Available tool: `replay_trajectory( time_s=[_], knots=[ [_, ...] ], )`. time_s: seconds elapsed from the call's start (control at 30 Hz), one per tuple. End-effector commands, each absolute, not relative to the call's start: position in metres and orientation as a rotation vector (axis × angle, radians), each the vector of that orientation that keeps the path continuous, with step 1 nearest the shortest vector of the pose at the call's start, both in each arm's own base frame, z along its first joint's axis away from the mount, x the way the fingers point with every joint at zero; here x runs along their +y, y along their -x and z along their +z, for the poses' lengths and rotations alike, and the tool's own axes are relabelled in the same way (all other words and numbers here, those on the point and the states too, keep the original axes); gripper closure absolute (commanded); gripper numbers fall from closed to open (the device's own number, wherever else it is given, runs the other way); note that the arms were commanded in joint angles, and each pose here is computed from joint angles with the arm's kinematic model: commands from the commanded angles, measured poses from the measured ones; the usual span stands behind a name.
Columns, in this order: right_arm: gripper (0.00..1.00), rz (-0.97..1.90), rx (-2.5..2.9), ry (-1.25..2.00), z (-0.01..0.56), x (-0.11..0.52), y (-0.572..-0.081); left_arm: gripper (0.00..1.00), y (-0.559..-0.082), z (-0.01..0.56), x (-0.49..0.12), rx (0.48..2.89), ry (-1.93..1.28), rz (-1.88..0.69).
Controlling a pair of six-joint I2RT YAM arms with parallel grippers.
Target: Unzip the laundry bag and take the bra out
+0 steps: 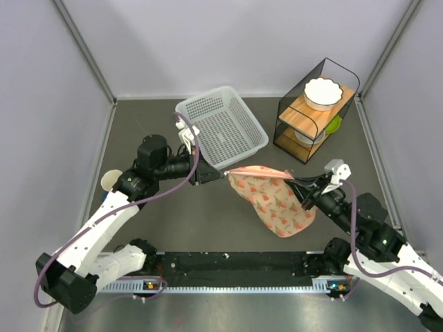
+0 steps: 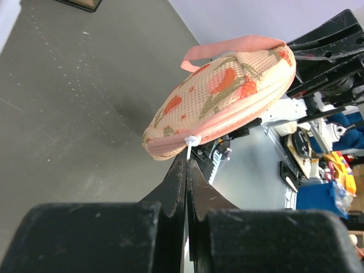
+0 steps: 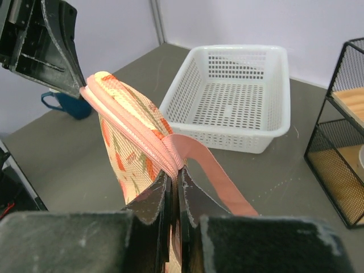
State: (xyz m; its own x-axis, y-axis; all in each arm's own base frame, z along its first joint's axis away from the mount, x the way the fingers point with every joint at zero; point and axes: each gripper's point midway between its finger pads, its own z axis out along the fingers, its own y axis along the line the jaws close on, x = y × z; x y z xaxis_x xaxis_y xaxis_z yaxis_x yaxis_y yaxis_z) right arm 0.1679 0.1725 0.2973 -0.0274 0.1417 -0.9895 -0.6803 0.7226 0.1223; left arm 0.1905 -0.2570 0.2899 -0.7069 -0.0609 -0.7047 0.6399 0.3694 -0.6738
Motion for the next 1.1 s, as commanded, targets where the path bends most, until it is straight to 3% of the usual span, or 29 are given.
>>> replay_trajectory(
  time_s=[0.0,0.13,0.33,0.8,1.07],
  knots=[
    [1.00,0.658,1.382,0.267,0.330,0.135,-0.170,1.00,-0.197,0.300,-0.263,1.936,-0.489,-1.467],
    [1.00,0.643,1.369,0.208,0.333,0.121,-0.168,1.00,-0.204,0.302,-0.264,1.911,-0.488,-1.456],
    [1.00,0.704,1.509,0.278,0.307,0.160,-0.180,1.00,-0.201,0.270,-0.291,2.007,-0.509,-1.540],
    [1.00,0.757,1.354,0.181,0.347,0.150,-0.178,1.00,-0.217,0.244,-0.296,2.057,-0.433,-1.507],
    [1.00,0.810,1.356,0.193,0.343,0.151,-0.169,1.00,-0.234,0.242,-0.304,2.033,-0.339,-1.572]
  ],
)
